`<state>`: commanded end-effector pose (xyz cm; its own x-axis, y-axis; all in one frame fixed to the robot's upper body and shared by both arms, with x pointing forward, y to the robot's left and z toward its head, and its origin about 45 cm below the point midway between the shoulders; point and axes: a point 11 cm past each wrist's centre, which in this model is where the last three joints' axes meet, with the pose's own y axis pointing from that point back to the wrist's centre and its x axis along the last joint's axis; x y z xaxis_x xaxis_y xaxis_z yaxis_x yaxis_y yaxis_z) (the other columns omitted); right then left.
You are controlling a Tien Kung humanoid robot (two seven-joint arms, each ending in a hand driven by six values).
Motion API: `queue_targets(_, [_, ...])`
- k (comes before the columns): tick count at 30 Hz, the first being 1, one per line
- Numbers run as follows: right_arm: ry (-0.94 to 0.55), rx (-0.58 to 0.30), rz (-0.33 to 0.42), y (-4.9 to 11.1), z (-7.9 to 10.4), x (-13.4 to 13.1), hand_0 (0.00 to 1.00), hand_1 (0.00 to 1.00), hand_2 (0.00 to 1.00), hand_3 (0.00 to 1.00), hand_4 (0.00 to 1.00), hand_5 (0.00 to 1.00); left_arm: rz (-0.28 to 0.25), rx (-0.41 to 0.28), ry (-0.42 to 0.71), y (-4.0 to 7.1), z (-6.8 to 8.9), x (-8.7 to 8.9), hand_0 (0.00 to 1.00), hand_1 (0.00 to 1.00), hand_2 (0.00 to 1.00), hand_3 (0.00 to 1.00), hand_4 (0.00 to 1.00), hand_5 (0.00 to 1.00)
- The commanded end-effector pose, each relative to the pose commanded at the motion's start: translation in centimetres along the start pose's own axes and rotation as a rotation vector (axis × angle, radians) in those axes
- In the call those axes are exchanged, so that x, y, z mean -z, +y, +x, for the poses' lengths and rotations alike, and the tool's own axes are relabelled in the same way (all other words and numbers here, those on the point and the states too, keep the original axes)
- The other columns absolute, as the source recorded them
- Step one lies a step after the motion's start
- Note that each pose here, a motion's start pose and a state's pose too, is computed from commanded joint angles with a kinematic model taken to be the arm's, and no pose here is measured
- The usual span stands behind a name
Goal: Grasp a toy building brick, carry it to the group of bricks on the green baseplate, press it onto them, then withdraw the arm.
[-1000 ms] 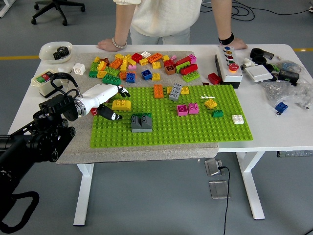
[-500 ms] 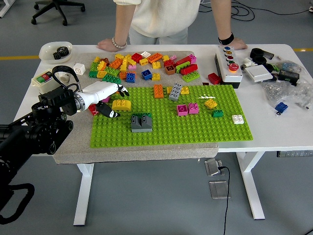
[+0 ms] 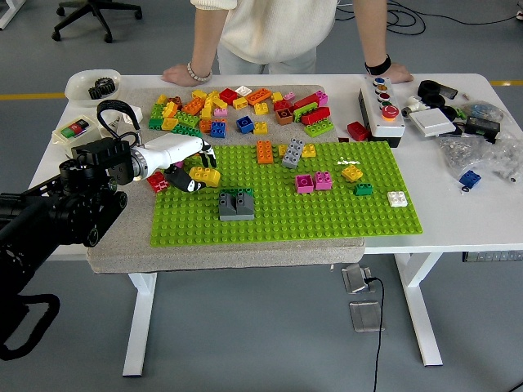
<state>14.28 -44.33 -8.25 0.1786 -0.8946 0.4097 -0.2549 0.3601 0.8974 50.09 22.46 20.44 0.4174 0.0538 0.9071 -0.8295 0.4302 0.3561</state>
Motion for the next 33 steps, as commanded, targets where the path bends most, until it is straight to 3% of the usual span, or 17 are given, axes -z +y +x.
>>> queue_targets(13, [0.003,0.002,0.004,0.0,-0.03,0.15,0.739,0.635,0.674,0.607,0.817,0.526,-0.006,0.022,0.006,-0.24,-0.43,-0.27,0.888,0.829,0.718,0.674,0.769,0.145])
queue_targets(14, [0.003,0.001,0.005,0.01,0.0,0.21,0.738,0.633,0.674,0.608,0.816,0.526,-0.006,0.022,0.006,-0.24,-0.45,-0.27,0.896,0.849,0.754,0.759,0.827,0.16])
queue_targets(20, [0.003,0.001,0.009,0.01,0.01,0.38,0.738,0.635,0.674,0.608,0.816,0.526,-0.007,0.017,0.0,-0.21,-0.52,-0.2,0.905,0.854,0.761,0.785,0.839,0.163])
queue_targets(31, [0.003,0.002,0.011,0.01,-0.03,0.48,0.739,0.634,0.674,0.608,0.816,0.526,-0.005,0.003,-0.02,-0.17,-0.57,-0.05,0.906,0.851,0.76,0.788,0.842,0.167])
queue_targets(33, [0.003,0.002,0.011,0.01,-0.03,0.5,0.739,0.634,0.674,0.608,0.817,0.526,-0.001,0.001,-0.023,-0.16,-0.55,0.04,0.892,0.835,0.748,0.739,0.817,0.17])
